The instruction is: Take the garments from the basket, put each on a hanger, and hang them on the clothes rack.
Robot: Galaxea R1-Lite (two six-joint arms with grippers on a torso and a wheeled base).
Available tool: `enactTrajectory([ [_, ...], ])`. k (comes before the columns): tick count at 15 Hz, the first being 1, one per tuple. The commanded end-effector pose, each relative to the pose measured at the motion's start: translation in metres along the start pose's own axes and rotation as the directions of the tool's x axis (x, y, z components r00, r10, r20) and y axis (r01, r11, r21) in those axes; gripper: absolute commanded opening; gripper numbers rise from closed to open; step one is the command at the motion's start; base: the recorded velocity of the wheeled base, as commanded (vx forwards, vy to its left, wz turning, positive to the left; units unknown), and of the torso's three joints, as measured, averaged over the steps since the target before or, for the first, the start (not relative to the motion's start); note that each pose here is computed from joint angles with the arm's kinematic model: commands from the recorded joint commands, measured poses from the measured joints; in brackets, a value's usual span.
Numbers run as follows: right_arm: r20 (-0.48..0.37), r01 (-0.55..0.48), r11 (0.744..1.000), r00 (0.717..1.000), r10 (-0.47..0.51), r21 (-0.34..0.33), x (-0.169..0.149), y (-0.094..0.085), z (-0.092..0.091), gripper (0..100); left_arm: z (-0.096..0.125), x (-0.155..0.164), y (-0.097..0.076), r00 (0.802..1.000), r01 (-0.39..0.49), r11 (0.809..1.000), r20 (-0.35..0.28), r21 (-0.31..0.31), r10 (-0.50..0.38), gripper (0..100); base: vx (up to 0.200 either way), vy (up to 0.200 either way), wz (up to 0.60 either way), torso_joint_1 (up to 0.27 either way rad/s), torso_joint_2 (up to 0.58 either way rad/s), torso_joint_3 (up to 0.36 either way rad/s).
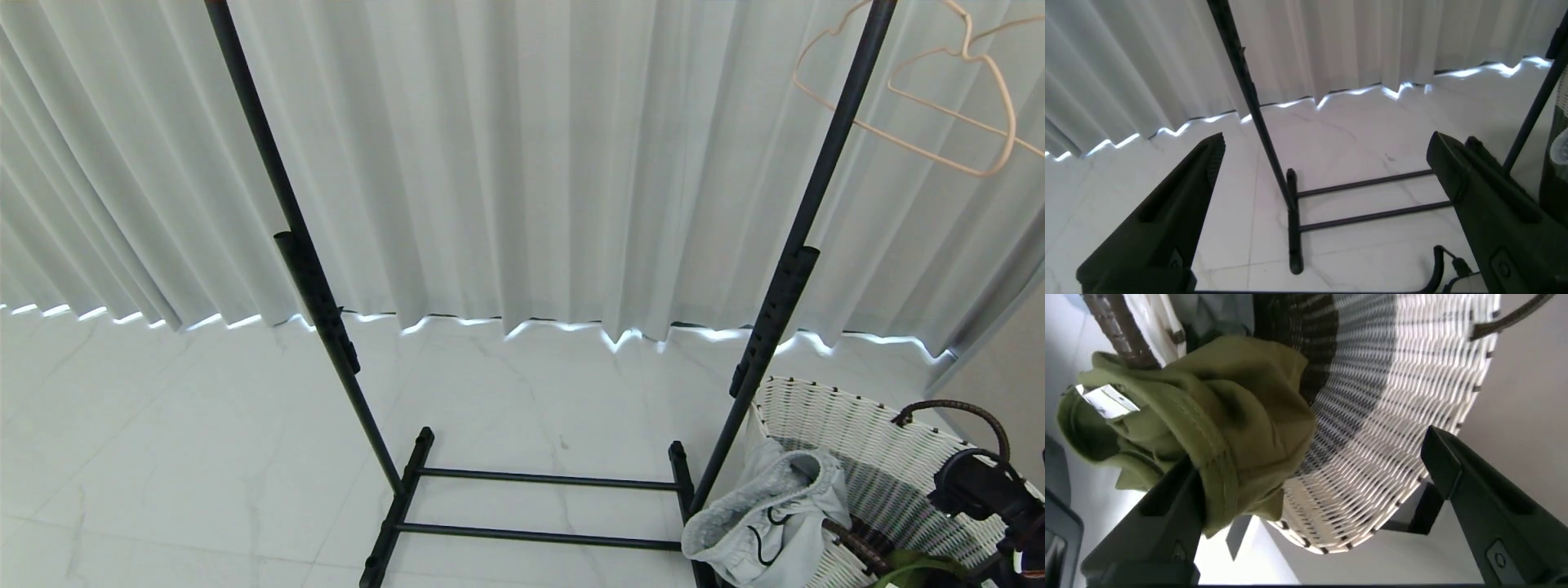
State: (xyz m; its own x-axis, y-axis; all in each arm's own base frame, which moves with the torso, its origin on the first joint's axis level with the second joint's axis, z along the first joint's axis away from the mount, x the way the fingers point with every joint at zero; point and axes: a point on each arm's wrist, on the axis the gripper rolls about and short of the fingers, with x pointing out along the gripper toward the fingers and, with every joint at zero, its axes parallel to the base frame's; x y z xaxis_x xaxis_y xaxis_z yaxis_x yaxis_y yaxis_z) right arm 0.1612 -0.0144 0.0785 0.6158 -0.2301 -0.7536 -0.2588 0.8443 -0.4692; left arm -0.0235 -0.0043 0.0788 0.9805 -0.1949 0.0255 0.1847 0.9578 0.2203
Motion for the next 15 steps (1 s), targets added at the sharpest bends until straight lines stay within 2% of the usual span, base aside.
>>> enactTrajectory([
  [1, -0.022, -0.015, 1.000, 1.000, 0.014, -0.004, 0.004, 0.002, -0.002, 0, 0.000, 0.000, 0.000, 1.000, -0.001, 1.000, 0.000, 0.001, 0.001, 100, 0.000, 0.000, 0.00, 0.000, 0.00, 0.000],
  [5, 0.001, 0.008, 1.000, 1.000, -0.008, 0.007, -0.004, 0.001, -0.004, 0, 0.000, 0.000, 0.000, 1.000, -0.001, 1.000, 0.000, 0.001, 0.001, 100, 0.000, 0.000, 0.00, 0.000, 0.00, 0.000],
  [8, 0.094, 0.091, 0.995, 0.991, -0.095, 0.046, -0.028, -0.007, -0.003, 0, 0.000, 0.000, 0.000, 1.000, 0.000, 1.000, 0.000, -0.001, 0.000, 100, 0.000, 0.000, 0.00, 0.000, 0.00, 0.000],
  [10, 0.143, 0.157, 0.984, 0.975, -0.168, 0.088, -0.060, -0.019, -0.001, 0, 0.000, 0.000, 0.000, 1.000, -0.001, 1.000, 0.000, 0.001, 0.001, 100, 0.000, 0.000, 0.00, 0.000, 0.00, 0.000],
  [13, 0.175, 0.187, 0.975, 0.963, -0.206, 0.121, -0.108, -0.032, 0.000, 0, 0.000, 0.000, 0.000, 1.000, -0.001, 1.000, 0.000, -0.001, 0.001, 100, 0.000, 0.000, 0.00, 0.000, 0.00, 0.000],
  [14, 0.211, 0.204, 0.968, 0.949, -0.232, 0.148, -0.135, -0.037, 0.000, 0, 0.000, 0.000, 0.000, 1.000, 0.000, 1.000, 0.000, -0.001, 0.000, 100, 0.000, 0.000, 0.00, 0.000, 0.00, 0.000],
  [15, 0.236, 0.213, 0.965, 0.940, -0.245, 0.156, -0.149, -0.040, 0.001, 0, 0.000, 0.000, 0.000, 1.000, 0.000, 1.000, 0.000, -0.001, 0.000, 100, 0.000, 0.000, 0.00, 0.000, 0.00, 0.000],
])
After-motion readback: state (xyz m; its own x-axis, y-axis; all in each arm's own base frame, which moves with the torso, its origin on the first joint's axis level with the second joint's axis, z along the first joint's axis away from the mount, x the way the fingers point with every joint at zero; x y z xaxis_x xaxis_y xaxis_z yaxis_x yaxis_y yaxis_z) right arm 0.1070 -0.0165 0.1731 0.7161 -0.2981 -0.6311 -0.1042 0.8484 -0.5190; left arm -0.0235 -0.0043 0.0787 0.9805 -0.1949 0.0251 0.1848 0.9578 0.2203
